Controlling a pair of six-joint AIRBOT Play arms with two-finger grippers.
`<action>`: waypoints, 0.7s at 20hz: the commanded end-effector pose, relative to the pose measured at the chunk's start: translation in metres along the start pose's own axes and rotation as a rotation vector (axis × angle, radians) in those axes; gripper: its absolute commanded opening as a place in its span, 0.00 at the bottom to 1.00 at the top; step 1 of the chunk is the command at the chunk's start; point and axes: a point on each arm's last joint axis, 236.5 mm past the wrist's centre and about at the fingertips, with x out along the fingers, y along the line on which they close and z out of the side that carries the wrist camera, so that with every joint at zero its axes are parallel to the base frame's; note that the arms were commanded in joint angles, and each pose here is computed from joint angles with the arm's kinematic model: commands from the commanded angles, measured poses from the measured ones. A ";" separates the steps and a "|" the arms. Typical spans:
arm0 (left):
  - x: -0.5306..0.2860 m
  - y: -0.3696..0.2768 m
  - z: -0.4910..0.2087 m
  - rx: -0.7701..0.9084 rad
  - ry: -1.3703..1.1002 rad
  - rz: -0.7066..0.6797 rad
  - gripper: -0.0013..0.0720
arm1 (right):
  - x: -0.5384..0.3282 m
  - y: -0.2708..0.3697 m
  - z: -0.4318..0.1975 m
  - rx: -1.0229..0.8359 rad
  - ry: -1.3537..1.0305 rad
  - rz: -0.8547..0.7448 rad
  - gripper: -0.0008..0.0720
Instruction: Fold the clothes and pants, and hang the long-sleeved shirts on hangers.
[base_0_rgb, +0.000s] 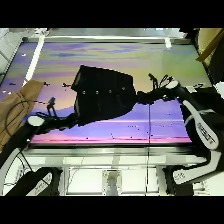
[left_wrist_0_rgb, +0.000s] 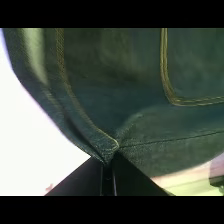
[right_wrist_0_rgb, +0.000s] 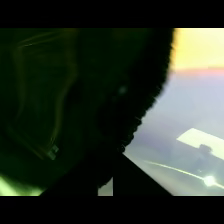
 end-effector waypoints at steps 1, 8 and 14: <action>-0.053 -0.002 0.005 0.073 0.003 0.019 0.04 | -0.056 0.052 -0.045 -0.102 0.125 0.034 0.04; -0.135 -0.114 0.038 0.342 -0.262 -0.124 0.04 | -0.062 0.163 -0.108 -0.239 0.205 0.077 0.04; -0.060 -0.165 0.104 0.420 -0.280 -0.147 0.04 | -0.051 0.127 -0.086 -0.138 0.109 -0.141 0.04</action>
